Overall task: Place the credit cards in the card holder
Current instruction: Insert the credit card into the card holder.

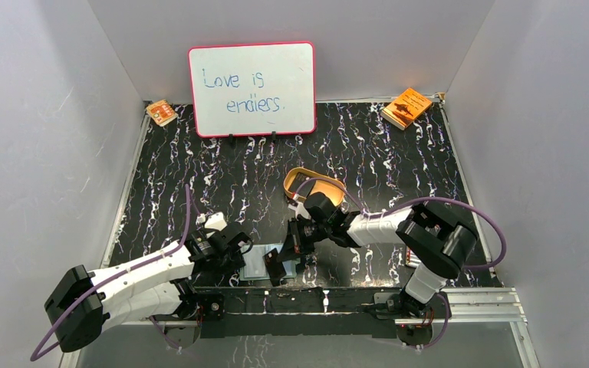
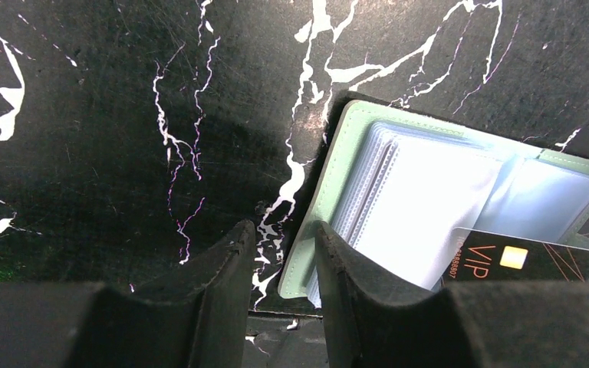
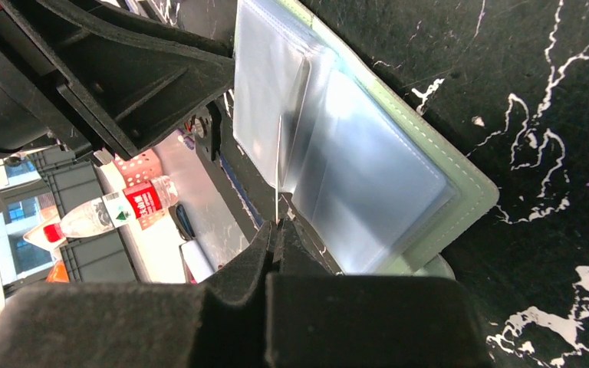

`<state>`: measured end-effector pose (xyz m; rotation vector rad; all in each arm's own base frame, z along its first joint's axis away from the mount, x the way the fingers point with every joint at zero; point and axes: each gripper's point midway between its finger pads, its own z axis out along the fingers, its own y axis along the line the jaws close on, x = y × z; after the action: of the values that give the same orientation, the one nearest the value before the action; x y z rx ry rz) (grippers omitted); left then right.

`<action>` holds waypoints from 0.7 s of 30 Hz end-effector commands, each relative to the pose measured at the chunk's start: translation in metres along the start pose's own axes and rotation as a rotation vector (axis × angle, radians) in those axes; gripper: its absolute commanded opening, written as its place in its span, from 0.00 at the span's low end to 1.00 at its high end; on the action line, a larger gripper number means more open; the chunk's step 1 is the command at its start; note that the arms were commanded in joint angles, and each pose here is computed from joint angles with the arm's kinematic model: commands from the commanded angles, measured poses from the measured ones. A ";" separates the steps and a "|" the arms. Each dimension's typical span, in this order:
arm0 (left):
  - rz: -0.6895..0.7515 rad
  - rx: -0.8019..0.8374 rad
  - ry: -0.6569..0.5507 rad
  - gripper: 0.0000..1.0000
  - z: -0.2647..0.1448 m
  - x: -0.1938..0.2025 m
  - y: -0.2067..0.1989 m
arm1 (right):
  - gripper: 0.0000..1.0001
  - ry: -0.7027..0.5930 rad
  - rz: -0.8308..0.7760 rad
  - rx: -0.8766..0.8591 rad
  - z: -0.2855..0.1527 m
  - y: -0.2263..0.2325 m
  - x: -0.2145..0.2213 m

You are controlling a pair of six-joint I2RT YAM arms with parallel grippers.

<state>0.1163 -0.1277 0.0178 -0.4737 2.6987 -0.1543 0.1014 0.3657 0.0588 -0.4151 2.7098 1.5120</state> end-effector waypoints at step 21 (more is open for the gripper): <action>-0.006 0.021 0.041 0.30 0.004 0.012 0.005 | 0.00 -0.123 0.110 0.007 0.015 -0.010 -0.020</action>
<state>0.1167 -0.1332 0.0179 -0.4723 2.6917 -0.2128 0.1147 0.3752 0.0466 -0.2419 2.7141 1.5102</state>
